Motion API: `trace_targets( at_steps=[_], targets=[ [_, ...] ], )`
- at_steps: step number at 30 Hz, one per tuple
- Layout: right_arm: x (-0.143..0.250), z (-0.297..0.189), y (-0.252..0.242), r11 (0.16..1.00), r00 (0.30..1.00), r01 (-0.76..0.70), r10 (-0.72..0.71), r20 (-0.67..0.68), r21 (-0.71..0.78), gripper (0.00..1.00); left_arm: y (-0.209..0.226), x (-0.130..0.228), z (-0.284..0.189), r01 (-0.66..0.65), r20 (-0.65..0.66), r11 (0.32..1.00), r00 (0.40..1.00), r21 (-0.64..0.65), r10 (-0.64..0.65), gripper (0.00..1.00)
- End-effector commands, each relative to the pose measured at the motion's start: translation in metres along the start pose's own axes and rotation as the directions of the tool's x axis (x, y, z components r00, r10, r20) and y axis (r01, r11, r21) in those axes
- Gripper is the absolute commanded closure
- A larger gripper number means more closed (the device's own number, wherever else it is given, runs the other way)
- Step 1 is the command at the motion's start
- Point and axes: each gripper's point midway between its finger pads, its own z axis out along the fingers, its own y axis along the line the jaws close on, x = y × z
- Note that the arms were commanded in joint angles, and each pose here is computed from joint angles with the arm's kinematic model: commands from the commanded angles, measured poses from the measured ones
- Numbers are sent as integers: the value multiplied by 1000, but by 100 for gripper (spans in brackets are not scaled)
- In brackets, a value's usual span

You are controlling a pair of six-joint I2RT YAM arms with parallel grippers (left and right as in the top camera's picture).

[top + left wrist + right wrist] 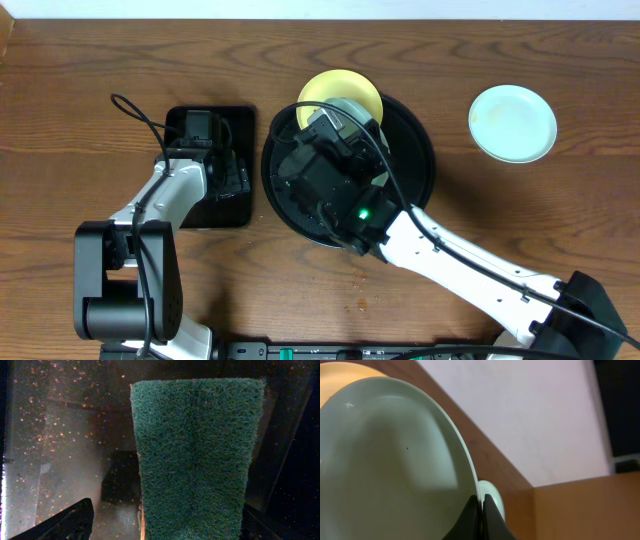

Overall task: Clean dirty plates on tray and stack at the side
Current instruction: 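Lift the pale blue plate with the right gripper and carry it right, then lower the pale blue plate onto the other blue plate and release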

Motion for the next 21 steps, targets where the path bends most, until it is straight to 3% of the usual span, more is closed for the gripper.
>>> trace_targets(
  at_steps=[1, 6, 12, 15, 21],
  targets=[
    [5, 14, 20, 984, 996, -88, 86, -23, -155, 99, 2, 1, 2, -4, -9, 1000, 1000, -6, 4, 14],
    [19, 39, 38, 879, 956, -291, 256, -141, -378, 99, 2, 0, 2, -4, -8, 1000, 1000, -5, 4, 14],
    [38, 76, 28, 591, 831, -554, 441, -340, -587, 99, 2, 0, 2, -5, -8, 1000, 1000, -5, 5, 14],
    [64, 105, -3, 516, 756, -651, 508, -412, -557, 99, 2, 0, 2, -5, -8, 1000, 1000, -5, 5, 14],
    [137, 157, -76, 503, 610, -792, 634, -475, -346, 99, 2, 1, 2, -5, -9, 1000, 1000, -6, 5, 14]
  ],
)
